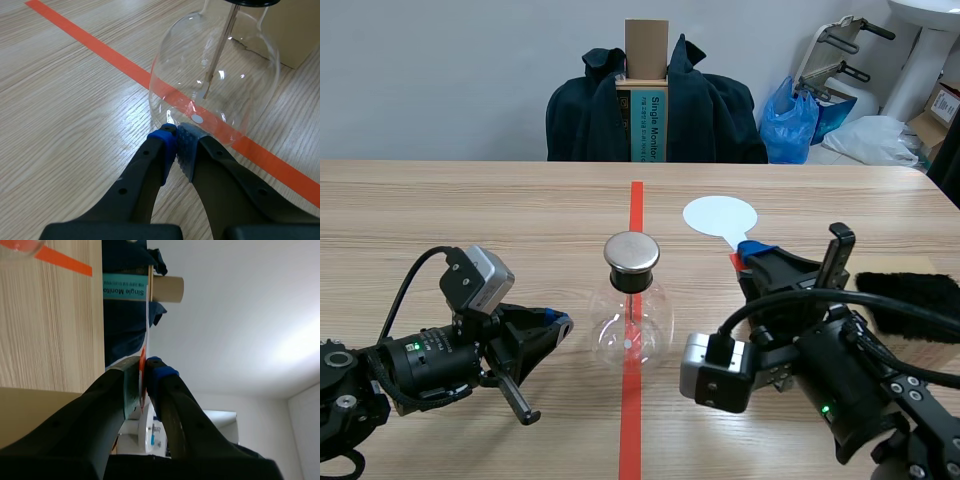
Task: Do the electroscope experiment.
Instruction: 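Move the plate toward and away from the electroscope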
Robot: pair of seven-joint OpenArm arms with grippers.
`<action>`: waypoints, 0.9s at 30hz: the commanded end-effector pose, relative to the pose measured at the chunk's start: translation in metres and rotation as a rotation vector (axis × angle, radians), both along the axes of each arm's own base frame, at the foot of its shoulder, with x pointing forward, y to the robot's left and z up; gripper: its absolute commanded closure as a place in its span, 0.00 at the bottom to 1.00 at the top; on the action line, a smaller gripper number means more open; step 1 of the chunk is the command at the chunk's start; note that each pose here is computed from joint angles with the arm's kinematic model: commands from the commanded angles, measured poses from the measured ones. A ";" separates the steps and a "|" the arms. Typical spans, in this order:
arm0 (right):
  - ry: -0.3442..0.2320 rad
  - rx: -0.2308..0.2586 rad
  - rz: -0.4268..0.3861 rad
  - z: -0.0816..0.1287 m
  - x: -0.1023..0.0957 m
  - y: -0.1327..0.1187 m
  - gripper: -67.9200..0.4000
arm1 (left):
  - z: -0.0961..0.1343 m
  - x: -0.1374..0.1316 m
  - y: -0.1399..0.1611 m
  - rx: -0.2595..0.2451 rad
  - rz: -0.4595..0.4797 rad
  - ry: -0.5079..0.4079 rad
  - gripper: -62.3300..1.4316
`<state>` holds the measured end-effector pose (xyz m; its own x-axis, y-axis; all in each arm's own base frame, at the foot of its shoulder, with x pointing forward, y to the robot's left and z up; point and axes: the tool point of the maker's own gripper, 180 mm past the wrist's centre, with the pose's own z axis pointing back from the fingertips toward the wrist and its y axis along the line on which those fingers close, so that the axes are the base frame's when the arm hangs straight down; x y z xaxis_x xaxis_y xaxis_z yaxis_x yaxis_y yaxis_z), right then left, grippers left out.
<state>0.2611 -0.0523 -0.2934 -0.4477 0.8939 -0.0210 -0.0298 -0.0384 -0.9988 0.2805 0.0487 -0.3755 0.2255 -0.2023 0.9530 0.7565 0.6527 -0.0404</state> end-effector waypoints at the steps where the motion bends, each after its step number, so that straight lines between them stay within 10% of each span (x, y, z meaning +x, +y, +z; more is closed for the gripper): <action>1: -0.037 0.007 0.022 0.012 0.003 0.002 0.98 | 0.011 0.004 -0.004 -0.035 0.001 -0.028 0.95; 27: -0.056 0.017 0.303 0.015 -0.027 0.043 0.98 | 0.011 0.004 -0.004 -0.035 0.001 -0.028 0.95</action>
